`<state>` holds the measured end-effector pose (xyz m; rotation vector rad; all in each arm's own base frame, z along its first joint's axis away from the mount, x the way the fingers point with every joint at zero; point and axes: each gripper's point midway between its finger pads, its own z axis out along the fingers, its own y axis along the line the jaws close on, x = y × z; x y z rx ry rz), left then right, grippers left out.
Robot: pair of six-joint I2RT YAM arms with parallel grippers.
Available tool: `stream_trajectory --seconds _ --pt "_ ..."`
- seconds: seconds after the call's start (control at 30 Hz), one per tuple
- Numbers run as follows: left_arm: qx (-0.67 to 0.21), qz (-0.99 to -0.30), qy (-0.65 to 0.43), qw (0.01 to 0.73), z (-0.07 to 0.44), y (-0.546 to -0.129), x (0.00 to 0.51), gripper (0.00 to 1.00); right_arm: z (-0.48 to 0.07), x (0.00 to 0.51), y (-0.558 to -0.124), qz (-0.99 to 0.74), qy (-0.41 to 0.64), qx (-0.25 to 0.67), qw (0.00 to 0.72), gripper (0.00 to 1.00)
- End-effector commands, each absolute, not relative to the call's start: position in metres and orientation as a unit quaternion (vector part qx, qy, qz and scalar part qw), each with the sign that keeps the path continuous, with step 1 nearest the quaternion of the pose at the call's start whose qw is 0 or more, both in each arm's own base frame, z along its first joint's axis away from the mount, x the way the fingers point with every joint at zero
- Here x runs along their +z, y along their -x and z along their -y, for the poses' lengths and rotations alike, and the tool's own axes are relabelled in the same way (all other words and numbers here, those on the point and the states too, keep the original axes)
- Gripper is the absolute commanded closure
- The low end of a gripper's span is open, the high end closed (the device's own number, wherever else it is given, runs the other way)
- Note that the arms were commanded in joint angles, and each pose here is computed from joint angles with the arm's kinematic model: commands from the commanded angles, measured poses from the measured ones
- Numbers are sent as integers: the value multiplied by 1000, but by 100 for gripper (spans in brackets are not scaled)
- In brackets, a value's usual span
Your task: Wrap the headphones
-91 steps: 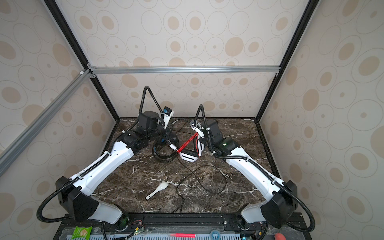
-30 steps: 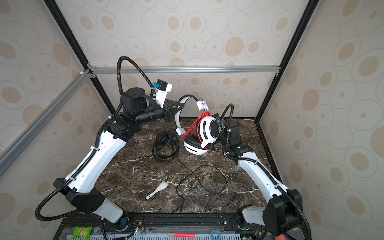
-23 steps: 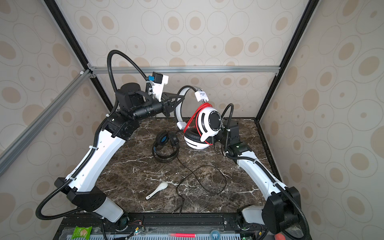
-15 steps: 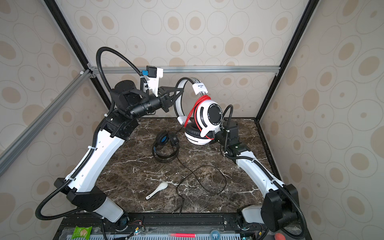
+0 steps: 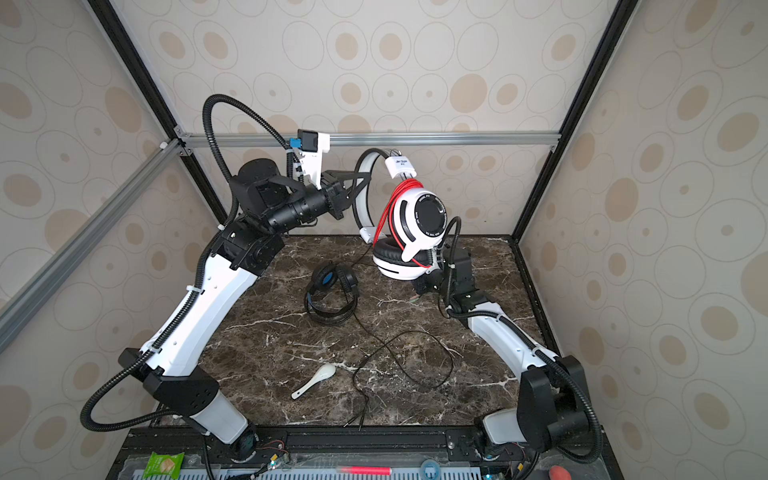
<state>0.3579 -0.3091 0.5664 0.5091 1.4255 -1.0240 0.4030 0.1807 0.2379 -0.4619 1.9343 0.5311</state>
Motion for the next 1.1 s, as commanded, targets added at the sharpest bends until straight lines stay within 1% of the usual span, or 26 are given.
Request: stream_trajectory --seconds 0.0,0.1,0.27,0.33,0.43,0.57,0.67,0.83,0.93,0.97,1.07 --pt "-471 -554 -189 660 287 -339 627 100 -182 235 -402 -801 191 232 517 65" --pt "-477 -548 -181 663 285 -339 631 100 -181 231 -402 -803 186 235 515 66" --pt "-489 -542 -172 662 285 -340 635 100 -182 226 -399 -804 186 241 511 63" --pt "-492 -540 -170 662 285 -340 636 100 -181 223 -398 -805 185 240 510 63" --pt "-495 -539 -161 662 283 -343 637 100 -179 221 -397 -806 186 238 508 70" --pt "-497 -537 -131 669 276 -349 639 100 -179 218 -393 -810 192 239 500 86" --pt "-511 -527 -106 671 274 -354 640 100 -177 215 -391 -815 189 236 494 95" --pt "-534 -509 -59 673 268 -366 639 100 -174 206 -390 -827 181 227 481 100" --pt "-545 -505 -21 669 265 -378 634 100 -170 198 -387 -841 170 221 463 100" --pt "-551 -494 -9 673 262 -380 637 100 -171 198 -386 -842 170 223 461 100" --pt "-557 -492 37 669 257 -395 629 100 -171 194 -379 -846 169 216 457 100"
